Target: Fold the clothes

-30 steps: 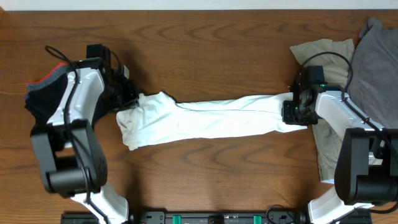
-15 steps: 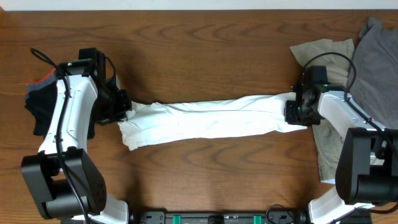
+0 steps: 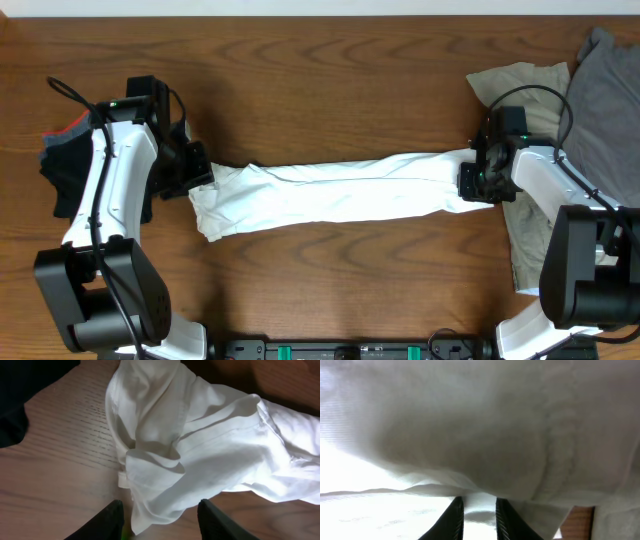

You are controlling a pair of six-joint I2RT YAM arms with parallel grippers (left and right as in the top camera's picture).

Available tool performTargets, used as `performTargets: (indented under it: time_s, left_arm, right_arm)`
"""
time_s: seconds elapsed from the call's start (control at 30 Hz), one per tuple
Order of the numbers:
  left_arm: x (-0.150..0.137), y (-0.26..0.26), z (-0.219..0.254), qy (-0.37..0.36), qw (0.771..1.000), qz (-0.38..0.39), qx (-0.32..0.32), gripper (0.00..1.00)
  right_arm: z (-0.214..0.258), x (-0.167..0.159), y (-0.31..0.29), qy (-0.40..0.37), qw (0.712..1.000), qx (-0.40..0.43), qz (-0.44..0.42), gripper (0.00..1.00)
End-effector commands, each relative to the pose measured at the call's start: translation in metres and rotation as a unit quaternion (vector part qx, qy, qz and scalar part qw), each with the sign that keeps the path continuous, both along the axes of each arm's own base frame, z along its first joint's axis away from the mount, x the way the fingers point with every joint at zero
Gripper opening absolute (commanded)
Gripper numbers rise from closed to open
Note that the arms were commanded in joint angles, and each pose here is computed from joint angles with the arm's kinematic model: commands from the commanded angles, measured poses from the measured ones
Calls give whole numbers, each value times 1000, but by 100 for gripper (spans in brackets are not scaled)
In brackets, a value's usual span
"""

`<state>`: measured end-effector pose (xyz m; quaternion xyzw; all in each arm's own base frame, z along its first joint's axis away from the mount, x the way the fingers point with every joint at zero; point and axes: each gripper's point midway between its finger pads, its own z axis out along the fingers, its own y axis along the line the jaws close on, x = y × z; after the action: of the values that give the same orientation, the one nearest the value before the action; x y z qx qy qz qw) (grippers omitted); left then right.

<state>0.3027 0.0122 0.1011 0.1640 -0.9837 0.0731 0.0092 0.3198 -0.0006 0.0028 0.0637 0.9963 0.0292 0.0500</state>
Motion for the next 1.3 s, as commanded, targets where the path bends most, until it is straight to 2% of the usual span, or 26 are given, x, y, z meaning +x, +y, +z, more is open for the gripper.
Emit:
performTargets:
  time_s: [0.0,0.03,0.07,0.23,0.43,0.47,0.57,0.6,0.67,0.87,1.07,1.27]
  left_arm:
    - [-6,-2,-4,13,1000,0,-8,30]
    - [-7,-6,-3,14,1000,1,-21,23]
    - [-6,-13,-2,13,999,1,-40,21]
    - [0,-25,0,-1,998,-14,-61,19]
    - [2,-26,-12,-5,999,-31,-36,19]
    - [1,-26,-15,-5,999,-31,-36,19]
    - [-4,-26,-29,0,999,-31,-37,19]
    - [-7,-27,-35,3,999,-30,-38,19]
    - [-12,-27,-44,7,999,-30,-38,19]
    - [-13,-27,-70,-10,999,-31,-36,19]
    - [-5,-27,-78,-36,998,-32,-34,19]
    - [11,-25,-77,-68,997,-33,-30,19]
  right_arm:
    - [2,-2,-4,0,1000,-4,-3,22]
    - [2,-3,-4,2,1000,-4,-4,22]
    - [2,-4,-6,4,1000,-3,-6,22]
    - [4,-5,5,4,999,49,2,25]
    - [12,-9,1,5,994,106,-10,45]
    - [14,-10,-1,3,993,117,-10,53]
    - [20,-8,-4,-15,987,159,-2,66]
    - [21,-7,-8,-22,985,169,-6,75]
    - [23,-5,-16,-33,983,179,-16,81]
    - [31,6,-27,-77,976,206,-8,81]
    - [48,10,-1,-117,952,277,53,81]
    - [37,17,-41,-97,979,181,0,81]
